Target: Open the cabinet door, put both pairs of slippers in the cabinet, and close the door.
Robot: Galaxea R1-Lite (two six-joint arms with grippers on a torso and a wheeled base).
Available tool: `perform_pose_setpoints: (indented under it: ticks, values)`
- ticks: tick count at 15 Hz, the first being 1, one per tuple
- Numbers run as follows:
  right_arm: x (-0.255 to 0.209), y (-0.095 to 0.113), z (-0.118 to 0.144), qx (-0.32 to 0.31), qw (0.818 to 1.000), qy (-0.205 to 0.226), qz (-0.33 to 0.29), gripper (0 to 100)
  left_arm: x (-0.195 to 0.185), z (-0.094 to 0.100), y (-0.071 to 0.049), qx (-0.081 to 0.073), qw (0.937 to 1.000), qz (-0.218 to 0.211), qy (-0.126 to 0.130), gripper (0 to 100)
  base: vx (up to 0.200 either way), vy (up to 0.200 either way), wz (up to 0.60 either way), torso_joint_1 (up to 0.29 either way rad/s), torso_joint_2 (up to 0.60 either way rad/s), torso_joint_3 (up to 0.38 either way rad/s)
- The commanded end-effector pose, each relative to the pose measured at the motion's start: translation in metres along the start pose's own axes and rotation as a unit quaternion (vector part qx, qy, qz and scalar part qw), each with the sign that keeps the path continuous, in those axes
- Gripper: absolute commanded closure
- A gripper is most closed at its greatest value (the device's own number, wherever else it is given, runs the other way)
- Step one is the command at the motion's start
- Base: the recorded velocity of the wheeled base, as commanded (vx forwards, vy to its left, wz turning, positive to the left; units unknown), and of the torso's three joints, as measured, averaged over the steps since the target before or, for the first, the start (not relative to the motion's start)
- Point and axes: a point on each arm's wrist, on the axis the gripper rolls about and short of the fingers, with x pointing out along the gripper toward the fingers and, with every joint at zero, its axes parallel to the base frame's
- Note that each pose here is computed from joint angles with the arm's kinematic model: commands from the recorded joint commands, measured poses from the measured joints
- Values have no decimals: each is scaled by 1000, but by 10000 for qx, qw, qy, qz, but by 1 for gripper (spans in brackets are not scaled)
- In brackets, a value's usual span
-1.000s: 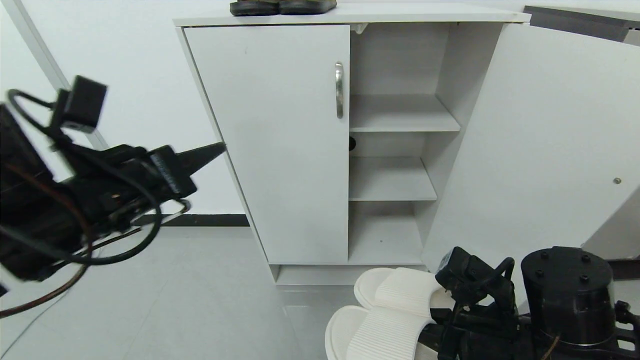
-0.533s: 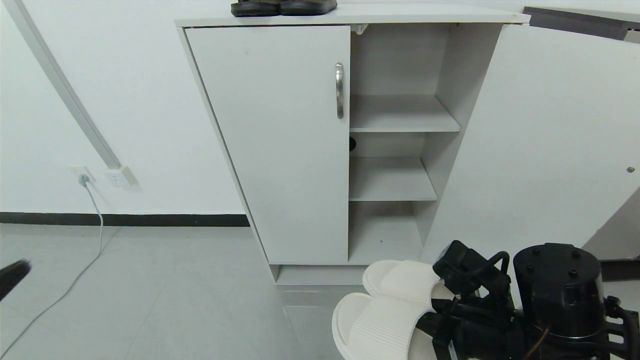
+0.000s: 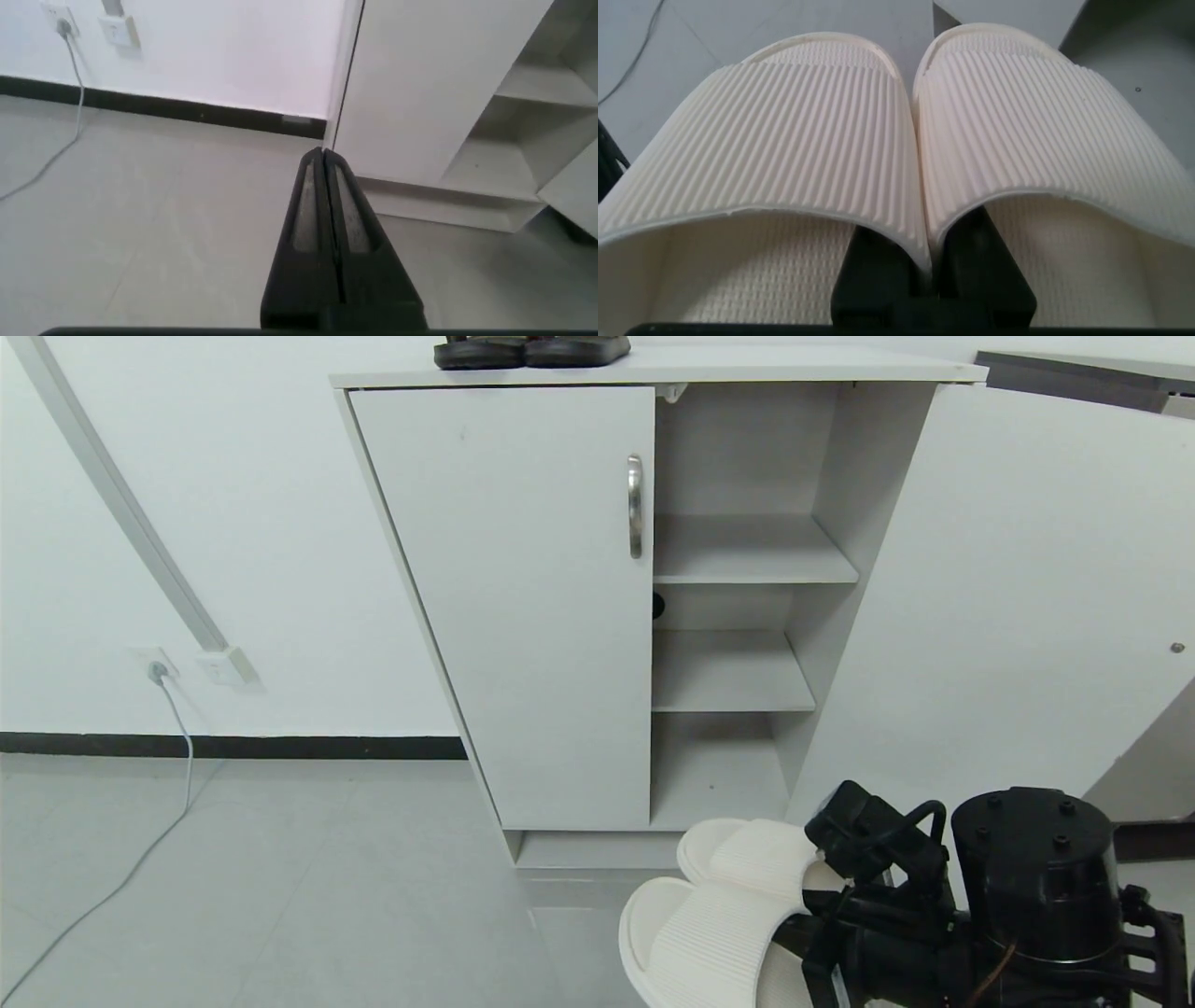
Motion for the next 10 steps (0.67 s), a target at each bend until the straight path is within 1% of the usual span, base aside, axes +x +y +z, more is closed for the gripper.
perform_pose_setpoints:
  ticks: [1, 2, 3, 5, 6, 7, 8, 9, 10]
  values:
    - [0, 0, 0, -3, 10000, 7, 6, 100, -1, -14, 1, 57, 9996, -122, -263, 100, 0, 0, 0, 0, 0, 0]
    - [0, 0, 0, -3, 10000, -1, 6, 100, -1, -14, -1, 53, 9984, -478, -313, 100, 0, 0, 0, 0, 0, 0]
    - [0, 1, 0, -6, 10000, -8, 13, 100, -1, -14, -3, 74, 9956, -891, -291, 100, 0, 0, 0, 0, 0, 0]
    - [2, 1, 2, -7, 10000, -39, 13, 100, -1, -14, -2, 158, 9955, -888, -299, 100, 0, 0, 0, 0, 0, 0]
    - [4, 1, 4, -7, 10000, -62, 14, 100, -1, -15, -2, 148, 9967, -750, -274, 100, 0, 0, 0, 0, 0, 0]
    - [5, 1, 7, -9, 9999, -131, 15, 100, -1, -17, 0, 233, 9991, -285, -221, 100, 0, 0, 0, 0, 0, 0]
    - [7, 1, 10, -24, 9997, -239, 8, 100, 0, -18, 2, 591, 9980, -16, -200, 100, 0, 0, 0, 0, 0, 0]
    - [8, 3, 13, -32, 9994, -347, -47, 100, 0, -19, 1, 526, 9982, -209, -199, 100, 0, 0, 0, 0, 0, 0]
    - [10, 3, 17, -18, 9984, -460, -337, 100, 0, -19, 0, 476, 9979, -387, -188, 100, 0, 0, 0, 0, 0, 0]
